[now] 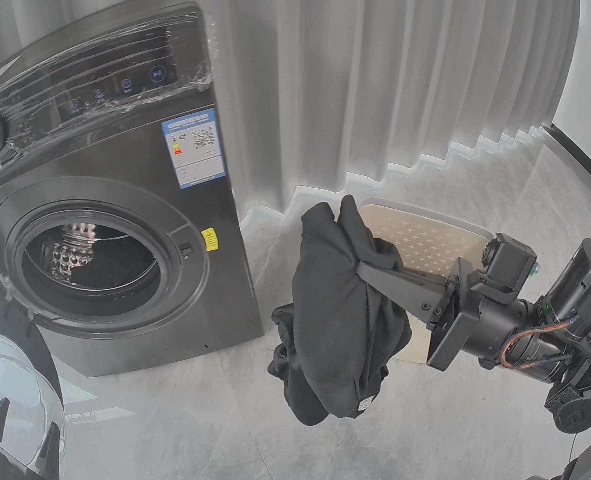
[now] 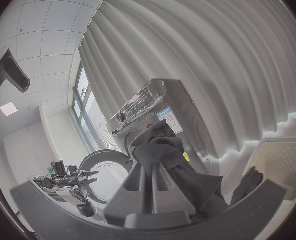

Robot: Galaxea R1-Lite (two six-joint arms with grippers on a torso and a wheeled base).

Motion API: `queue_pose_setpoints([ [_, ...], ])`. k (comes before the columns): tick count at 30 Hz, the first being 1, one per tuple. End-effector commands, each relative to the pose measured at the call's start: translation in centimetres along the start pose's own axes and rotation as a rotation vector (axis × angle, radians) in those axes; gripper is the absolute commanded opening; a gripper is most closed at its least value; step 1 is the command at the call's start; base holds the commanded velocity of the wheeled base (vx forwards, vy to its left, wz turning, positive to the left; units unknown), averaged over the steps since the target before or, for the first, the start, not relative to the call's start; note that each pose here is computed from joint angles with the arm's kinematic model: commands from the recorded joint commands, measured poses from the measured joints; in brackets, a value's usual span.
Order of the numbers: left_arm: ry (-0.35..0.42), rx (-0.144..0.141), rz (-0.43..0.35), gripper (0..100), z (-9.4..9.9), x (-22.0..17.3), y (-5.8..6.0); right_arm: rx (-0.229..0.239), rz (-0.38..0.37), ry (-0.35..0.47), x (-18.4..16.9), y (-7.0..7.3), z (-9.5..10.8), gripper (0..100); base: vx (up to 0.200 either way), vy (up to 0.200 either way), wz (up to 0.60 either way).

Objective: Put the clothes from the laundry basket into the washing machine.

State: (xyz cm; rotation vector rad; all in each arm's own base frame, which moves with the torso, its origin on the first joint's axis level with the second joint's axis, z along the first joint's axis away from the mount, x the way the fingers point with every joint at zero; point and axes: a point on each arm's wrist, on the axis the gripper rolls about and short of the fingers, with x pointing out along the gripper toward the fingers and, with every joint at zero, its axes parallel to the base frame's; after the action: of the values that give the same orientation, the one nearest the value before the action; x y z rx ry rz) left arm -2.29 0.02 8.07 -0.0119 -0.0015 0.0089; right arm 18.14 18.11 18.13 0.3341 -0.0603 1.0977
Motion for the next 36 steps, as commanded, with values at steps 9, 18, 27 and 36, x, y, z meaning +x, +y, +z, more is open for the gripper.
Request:
queue_pose_setpoints([
  [9, 0.005, 0.0, 0.0, 100, -0.52, 0.03, 0.01, 0.008, 0.0, 0.015, 0.16, -0.13, -0.45, 0, 0.0, 0.0, 0.07],
  [18, 0.005, 0.0, 0.0, 100, -0.52, 0.03, 0.01, 0.006, 0.006, 0.007, 0.26, 0.02, -0.27, 0, 0.0, 0.0, 0.53],
  [27, 0.005, 0.0, 0.0, 100, -0.52, 0.03, 0.01, 0.01, 0.012, 0.012, 0.25, 0.16, -0.38, 0, 0.0, 0.0, 0.0],
  [36, 0.005, 0.0, 0.0, 100, -0.52, 0.03, 0.01, -0.009, 0.01, -0.011, 0.3, -0.01, -0.05, 0, 0.0, 0.0, 0.27],
])
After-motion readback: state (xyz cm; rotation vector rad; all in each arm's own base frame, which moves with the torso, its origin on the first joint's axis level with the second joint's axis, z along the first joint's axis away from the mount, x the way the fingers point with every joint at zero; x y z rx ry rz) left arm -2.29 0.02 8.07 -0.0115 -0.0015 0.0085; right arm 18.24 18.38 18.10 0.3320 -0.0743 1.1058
